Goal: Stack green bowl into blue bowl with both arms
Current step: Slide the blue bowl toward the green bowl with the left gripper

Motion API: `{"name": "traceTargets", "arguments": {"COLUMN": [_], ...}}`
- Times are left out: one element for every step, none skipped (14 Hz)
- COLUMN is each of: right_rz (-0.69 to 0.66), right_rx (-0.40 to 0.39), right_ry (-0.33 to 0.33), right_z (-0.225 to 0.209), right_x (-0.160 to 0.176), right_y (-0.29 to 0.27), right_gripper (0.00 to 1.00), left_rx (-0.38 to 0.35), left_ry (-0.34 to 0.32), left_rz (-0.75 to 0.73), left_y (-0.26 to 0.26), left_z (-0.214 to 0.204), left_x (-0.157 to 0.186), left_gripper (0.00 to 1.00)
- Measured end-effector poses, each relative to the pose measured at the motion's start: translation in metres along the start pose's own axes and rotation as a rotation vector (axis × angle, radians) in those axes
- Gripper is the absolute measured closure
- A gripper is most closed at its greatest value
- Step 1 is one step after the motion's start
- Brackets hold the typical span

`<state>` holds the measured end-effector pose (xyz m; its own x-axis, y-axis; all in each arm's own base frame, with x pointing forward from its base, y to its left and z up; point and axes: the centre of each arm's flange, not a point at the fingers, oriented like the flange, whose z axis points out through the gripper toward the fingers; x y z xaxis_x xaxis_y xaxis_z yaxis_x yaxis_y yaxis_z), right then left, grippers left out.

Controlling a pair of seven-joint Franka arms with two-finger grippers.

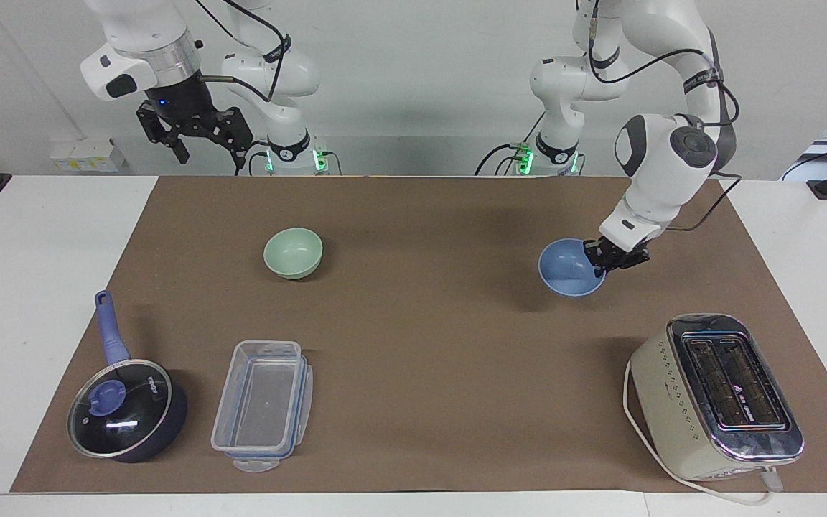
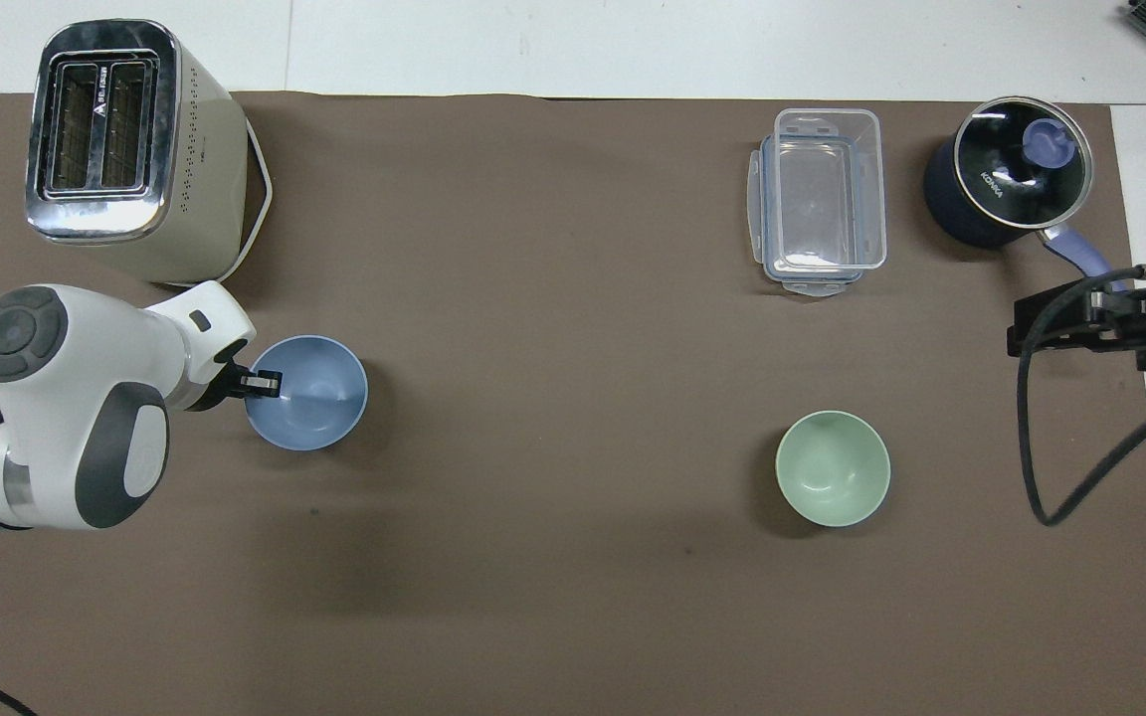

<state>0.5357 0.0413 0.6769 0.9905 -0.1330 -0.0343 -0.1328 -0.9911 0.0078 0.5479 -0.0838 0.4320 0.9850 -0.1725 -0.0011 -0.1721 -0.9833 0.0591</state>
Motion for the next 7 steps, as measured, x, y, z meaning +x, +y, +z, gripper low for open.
{"name": "traceTargets", "arguments": {"right_rz": [0.000,0.000,0.000,0.000,0.000,0.000,0.000], "right_rx": [0.000,0.000,0.000,0.000,0.000,0.000,0.000], "right_ry": [0.000,0.001,0.001,0.001,0.001,0.001,0.002], "right_z": [0.000,0.000,0.000,-0.001,-0.001,-0.001,-0.001], "right_x": [0.000,0.000,0.000,0.000,-0.001,-0.001,-0.001], "right_y": [0.000,0.000,0.000,0.000,0.000,0.000,0.000], "right_gripper": [0.00,0.00,0.00,0.00,0.00,0.00,0.00], "left_rx": [-0.013,-0.023,-0.029,-0.033,-0.035,-0.036,-0.037], "left_ry": [-0.007,-0.013,-0.016,-0.014,-0.012,-0.013,-0.014], "left_rz": [0.008,0.016,0.020,0.023,0.024,0.026,0.030], "left_y": [0.002,0.003,0.002,0.002,0.002,0.003,0.006], "left_z": [-0.017,-0.032,-0.045,-0.052,-0.054,-0.053,-0.053], "left_x": [0.001,0.002,0.002,0.003,0.004,0.004,0.004], "left_gripper": [0.94,0.94,0.94,0.94,0.94,0.94,0.94]}}
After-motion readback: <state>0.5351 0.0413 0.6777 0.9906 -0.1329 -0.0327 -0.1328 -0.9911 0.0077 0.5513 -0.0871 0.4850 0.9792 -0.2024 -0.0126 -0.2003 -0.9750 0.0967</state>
